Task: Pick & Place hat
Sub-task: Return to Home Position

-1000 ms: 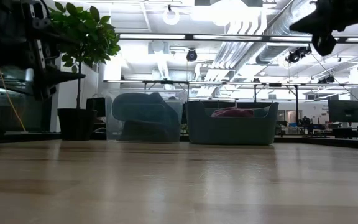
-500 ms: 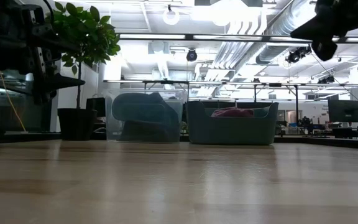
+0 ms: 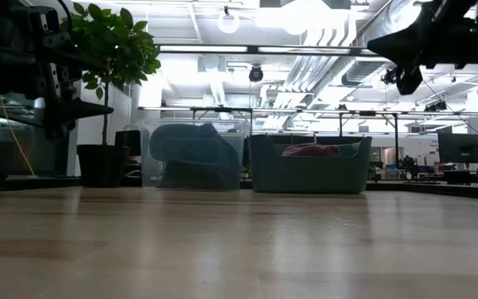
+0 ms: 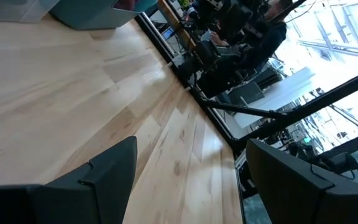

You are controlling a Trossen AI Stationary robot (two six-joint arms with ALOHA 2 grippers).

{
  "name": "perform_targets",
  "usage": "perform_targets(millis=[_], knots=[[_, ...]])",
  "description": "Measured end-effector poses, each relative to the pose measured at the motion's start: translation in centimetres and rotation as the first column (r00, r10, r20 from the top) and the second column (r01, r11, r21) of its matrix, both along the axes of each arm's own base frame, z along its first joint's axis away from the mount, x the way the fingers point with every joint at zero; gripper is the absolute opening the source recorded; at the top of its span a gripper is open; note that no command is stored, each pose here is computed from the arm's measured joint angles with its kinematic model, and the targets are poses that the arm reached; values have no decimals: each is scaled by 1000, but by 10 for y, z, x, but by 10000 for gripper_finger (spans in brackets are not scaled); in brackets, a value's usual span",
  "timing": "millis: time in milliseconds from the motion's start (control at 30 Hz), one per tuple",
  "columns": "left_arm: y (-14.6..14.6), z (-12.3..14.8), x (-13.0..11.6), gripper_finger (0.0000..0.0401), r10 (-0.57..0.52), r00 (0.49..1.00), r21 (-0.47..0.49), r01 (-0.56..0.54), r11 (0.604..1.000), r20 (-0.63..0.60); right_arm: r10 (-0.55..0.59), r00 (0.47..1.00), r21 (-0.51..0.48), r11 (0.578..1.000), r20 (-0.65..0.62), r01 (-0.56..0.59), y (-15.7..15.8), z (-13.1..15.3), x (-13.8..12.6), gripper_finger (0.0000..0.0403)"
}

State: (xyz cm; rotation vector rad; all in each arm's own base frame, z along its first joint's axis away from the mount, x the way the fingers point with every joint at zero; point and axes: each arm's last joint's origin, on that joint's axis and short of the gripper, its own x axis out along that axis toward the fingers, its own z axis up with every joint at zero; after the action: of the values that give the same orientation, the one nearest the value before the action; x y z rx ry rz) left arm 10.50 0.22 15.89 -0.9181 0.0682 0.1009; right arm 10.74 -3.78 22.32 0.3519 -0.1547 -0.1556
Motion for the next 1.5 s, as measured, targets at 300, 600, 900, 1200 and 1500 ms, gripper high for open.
perform_targets(millis=[300, 600, 900, 1200, 1500], knots=[[0, 0, 0, 284, 2, 1000, 0, -2, 1000, 0, -26, 999, -88, 996, 36, 29, 14, -24, 3, 0], [0, 0, 0, 284, 2, 1000, -1, -2, 1000, 0, -37, 992, -97, 994, 124, 49, 16, -30, -9, 0], [0, 0, 0, 284, 1, 1000, -1, -1, 1000, 0, 17, 997, -96, 995, -78, -25, 19, -51, -12, 0], [0, 0, 0, 284, 0, 1000, -1, 0, 1000, 0, 18, 989, -170, 984, -145, -43, 18, -55, -10, 0], [0, 0, 0, 284, 0, 1000, -1, 0, 1000, 0, 45, 988, -186, 980, -148, -72, 19, -55, -10, 0]])
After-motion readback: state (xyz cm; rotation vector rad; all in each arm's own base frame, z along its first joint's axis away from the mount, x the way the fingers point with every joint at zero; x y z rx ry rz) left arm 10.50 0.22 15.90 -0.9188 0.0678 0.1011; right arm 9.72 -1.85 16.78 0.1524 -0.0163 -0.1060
